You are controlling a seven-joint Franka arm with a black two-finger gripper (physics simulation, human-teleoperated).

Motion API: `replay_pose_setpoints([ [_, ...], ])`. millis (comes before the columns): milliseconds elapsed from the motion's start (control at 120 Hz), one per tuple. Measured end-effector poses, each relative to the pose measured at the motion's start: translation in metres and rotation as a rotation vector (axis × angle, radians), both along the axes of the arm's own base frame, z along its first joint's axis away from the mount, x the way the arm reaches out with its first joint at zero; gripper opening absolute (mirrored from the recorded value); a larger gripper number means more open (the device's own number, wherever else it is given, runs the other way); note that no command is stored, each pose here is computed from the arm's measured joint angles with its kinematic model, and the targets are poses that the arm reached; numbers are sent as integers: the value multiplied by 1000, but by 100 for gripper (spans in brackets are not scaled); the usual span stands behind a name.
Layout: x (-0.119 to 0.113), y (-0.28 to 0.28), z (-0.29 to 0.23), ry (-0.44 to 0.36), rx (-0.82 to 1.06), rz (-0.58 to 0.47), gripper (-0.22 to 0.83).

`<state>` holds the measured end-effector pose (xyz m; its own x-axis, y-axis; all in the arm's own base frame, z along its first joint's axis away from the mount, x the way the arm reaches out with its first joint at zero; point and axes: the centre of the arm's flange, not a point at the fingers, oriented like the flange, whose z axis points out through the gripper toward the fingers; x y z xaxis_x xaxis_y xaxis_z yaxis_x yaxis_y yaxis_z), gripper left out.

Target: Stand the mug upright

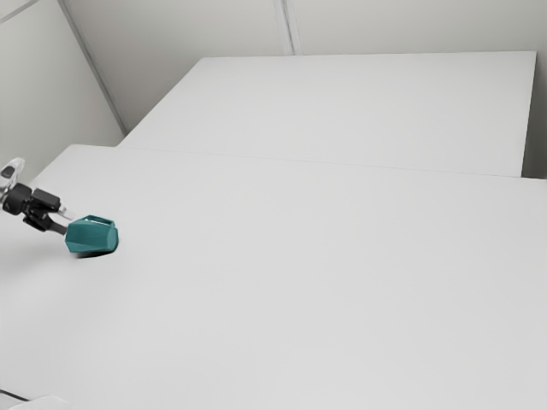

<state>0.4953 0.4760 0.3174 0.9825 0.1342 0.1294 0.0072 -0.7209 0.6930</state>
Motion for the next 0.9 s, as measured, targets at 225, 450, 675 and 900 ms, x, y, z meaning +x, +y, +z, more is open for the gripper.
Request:
replay_pose_setpoints([
  [225,3,0,-14,-48,-23,19,62],
  [450,5,-8,-21,-94,-77,45,60],
  [675,1,-16,-32,-93,-118,48,11],
  [900,14,-34,-13,-116,-128,6,-9],
])
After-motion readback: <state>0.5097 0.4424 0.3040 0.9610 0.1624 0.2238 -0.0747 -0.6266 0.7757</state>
